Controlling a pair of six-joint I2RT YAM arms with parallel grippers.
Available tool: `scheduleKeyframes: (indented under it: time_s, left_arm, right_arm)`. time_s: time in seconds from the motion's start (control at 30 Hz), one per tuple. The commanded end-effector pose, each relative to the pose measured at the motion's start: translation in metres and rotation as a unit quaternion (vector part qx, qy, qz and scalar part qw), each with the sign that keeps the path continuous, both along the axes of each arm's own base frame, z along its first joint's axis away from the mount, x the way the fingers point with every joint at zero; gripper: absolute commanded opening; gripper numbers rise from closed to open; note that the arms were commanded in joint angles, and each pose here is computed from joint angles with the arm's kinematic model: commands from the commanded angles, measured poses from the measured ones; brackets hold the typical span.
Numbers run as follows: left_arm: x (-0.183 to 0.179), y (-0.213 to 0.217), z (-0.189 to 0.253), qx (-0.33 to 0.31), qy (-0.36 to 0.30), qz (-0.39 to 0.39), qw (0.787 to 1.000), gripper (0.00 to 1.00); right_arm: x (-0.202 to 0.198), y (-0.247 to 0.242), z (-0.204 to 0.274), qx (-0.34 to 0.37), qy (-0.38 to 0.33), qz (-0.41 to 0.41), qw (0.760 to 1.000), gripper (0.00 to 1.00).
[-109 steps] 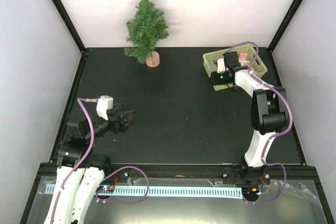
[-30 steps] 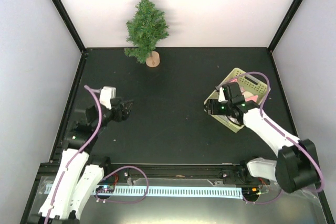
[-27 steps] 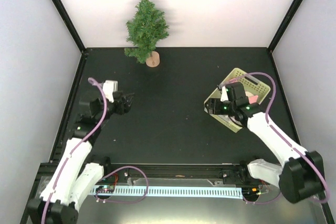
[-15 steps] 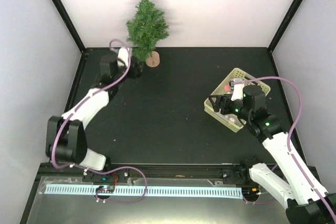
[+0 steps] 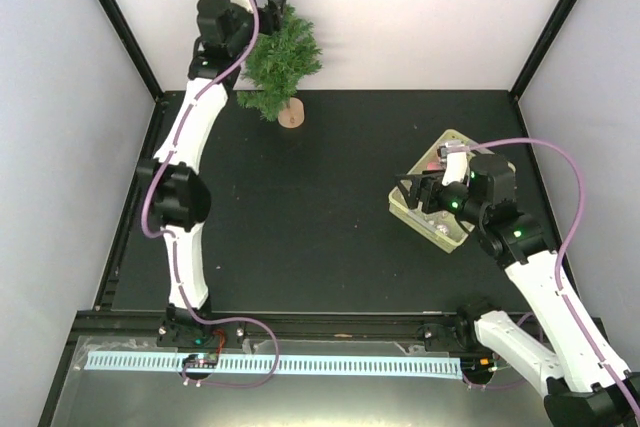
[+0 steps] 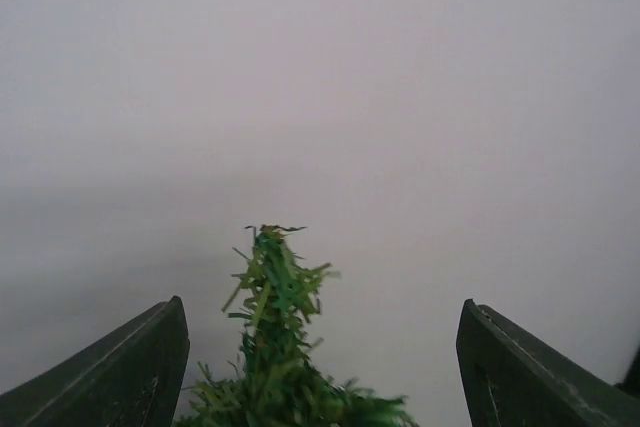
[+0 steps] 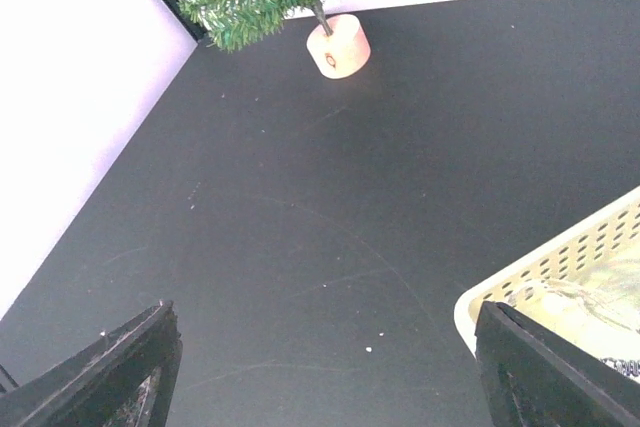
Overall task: Decorate the small christmas tree
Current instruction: Move the christmas tree to the center of the board.
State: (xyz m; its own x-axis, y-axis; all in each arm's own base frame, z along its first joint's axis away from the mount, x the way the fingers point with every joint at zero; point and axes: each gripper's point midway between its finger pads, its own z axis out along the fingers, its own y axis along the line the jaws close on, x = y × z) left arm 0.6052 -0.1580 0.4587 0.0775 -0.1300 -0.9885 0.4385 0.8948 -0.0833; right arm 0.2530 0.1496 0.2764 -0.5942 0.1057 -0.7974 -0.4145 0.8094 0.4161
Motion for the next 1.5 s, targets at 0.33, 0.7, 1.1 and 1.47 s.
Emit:
scheduleKeyframes:
  time_s: [0.33,0.7,1.1,1.47]
  left_arm:
    - [0.049,-0.018,-0.053,0.032,0.003,-0.006,0.999,0.46]
    - [-0.006,-0.023,-0.018,0.073,-0.019,-0.019,0.997,0.11]
    - [-0.124,-0.001,-0.012,0.051,0.004,-0.036,0.998,0.09]
    - [-0.247,0.027,-0.05,0.004,0.01,-0.037,0.999,0.09]
  right_arm:
    - [0.003,0.012,0.033,0.02,-0.038,0.029,0.999,0.82]
    - [0.003,0.013,0.014,0.017,-0.017,0.032,0.999,0.82]
    - [-0.011,0.013,0.0,0.016,0.005,0.045,0.999,0.83]
    - [-0.032,0.01,-0.002,0.034,0.0,0.053,0.998,0.83]
